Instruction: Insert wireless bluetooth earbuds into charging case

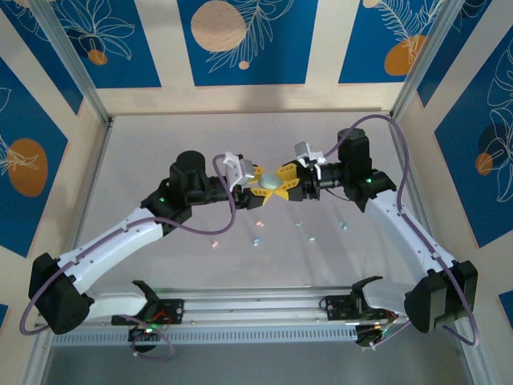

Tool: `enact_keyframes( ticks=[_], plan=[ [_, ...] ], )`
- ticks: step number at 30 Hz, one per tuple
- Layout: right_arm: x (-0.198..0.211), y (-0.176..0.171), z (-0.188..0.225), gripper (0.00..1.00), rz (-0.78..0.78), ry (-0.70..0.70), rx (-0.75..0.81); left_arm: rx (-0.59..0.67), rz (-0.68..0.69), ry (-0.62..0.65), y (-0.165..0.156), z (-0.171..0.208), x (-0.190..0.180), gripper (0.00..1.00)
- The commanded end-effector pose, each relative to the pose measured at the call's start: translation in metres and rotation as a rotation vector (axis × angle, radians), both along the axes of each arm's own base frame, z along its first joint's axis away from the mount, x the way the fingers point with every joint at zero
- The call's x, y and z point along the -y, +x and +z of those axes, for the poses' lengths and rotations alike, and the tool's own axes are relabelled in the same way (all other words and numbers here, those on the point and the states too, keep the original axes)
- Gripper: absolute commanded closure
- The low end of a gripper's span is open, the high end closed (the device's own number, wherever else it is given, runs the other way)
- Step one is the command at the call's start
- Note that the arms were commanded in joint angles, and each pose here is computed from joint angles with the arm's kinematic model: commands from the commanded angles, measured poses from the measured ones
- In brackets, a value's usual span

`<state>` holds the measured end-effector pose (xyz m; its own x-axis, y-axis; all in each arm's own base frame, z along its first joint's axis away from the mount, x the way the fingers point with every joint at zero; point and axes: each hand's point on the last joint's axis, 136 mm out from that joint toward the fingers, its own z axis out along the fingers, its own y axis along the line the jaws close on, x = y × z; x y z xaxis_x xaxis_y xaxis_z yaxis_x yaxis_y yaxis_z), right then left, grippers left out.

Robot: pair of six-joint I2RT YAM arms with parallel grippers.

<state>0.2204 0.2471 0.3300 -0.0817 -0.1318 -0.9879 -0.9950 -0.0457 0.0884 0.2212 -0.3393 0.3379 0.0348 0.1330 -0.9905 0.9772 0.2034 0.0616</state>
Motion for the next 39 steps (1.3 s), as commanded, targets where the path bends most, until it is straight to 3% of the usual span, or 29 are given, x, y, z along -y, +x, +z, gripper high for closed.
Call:
enact_keyframes(
  ticks=[1, 18, 25, 29, 39],
  plan=[
    [-0.001, 0.0, 0.012, 0.69, -0.006, 0.01, 0.066, -0.021, -0.058, 0.017, -0.009, -0.003, 0.003, 0.56],
    [-0.001, 0.003, 0.007, 0.68, -0.064, 0.0, 0.158, -0.057, -0.087, -0.027, -0.012, 0.003, 0.007, 0.57],
    [-0.001, 0.004, 0.006, 0.68, -0.071, -0.004, 0.163, -0.057, -0.106, -0.046, -0.017, 0.007, 0.007, 0.48],
    [-0.001, 0.003, 0.005, 0.68, -0.068, -0.003, 0.162, -0.058, -0.105, -0.041, -0.017, 0.006, 0.007, 0.53],
    [0.0, 0.004, 0.0, 0.68, -0.073, -0.012, 0.17, -0.054, -0.113, -0.069, -0.018, 0.011, 0.007, 0.52]
  ],
)
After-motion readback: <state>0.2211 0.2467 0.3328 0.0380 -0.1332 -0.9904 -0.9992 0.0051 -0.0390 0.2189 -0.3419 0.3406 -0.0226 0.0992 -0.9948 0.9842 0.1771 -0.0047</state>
